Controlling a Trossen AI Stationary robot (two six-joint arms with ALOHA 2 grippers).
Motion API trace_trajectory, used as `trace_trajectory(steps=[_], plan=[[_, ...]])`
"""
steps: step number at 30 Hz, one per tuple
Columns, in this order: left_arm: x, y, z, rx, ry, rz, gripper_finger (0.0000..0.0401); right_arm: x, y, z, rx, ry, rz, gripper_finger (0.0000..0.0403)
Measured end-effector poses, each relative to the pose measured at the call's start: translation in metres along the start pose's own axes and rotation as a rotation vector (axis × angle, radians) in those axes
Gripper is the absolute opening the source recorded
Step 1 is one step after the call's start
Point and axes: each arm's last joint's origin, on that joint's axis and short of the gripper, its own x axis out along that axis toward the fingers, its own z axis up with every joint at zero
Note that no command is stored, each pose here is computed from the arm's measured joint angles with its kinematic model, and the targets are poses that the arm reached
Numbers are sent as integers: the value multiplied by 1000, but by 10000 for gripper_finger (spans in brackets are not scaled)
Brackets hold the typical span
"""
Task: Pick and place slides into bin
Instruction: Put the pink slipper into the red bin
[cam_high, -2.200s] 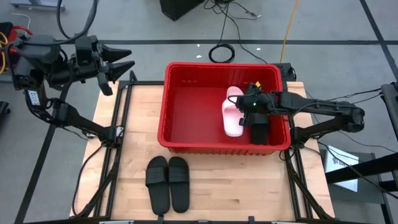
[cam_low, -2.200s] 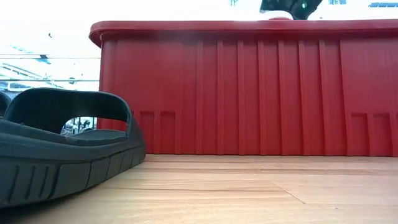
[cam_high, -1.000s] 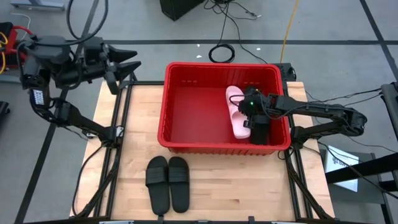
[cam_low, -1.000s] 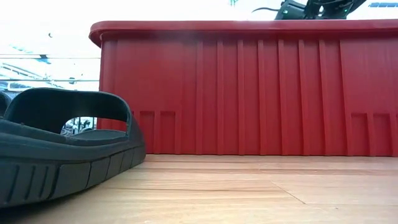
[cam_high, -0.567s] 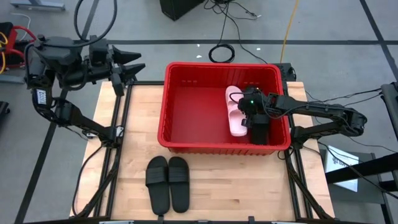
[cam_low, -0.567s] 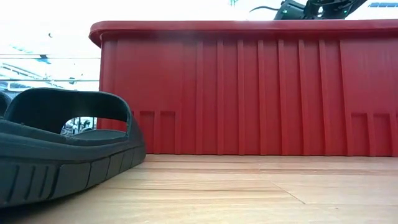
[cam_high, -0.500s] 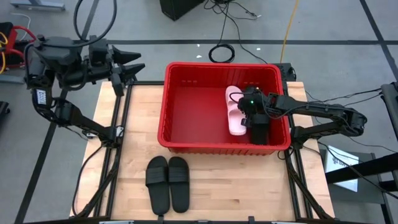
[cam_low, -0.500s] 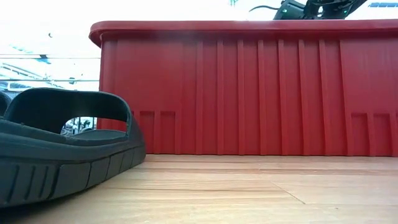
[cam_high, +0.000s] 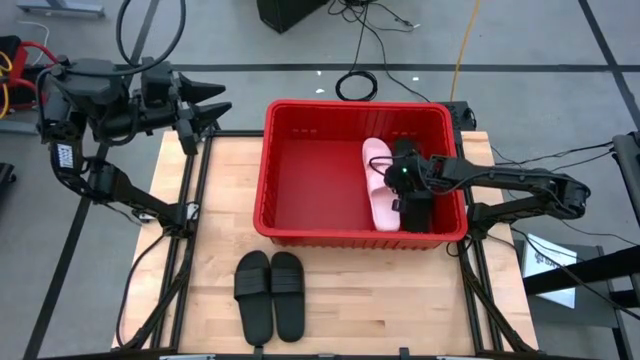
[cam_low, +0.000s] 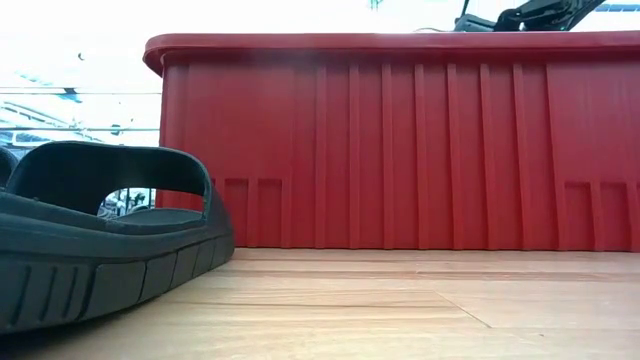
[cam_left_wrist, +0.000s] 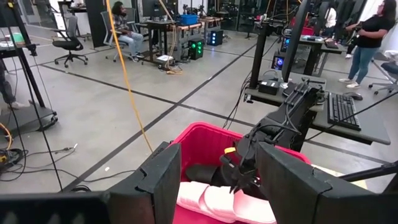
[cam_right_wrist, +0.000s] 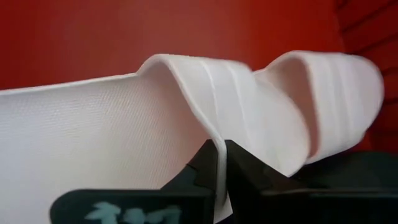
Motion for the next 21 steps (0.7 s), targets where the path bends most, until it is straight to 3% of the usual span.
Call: trace_trajectory(steps=[7, 14, 21], plan=[[0, 0, 0, 3, 1, 0, 205, 1, 4, -2, 30, 2, 39, 50], [0, 0, 0, 4, 1, 0, 205, 1, 6, -1, 36, 2, 51, 110], [0, 0, -1, 8, 11, 0, 205, -1, 9, -1, 113, -16, 141, 172]])
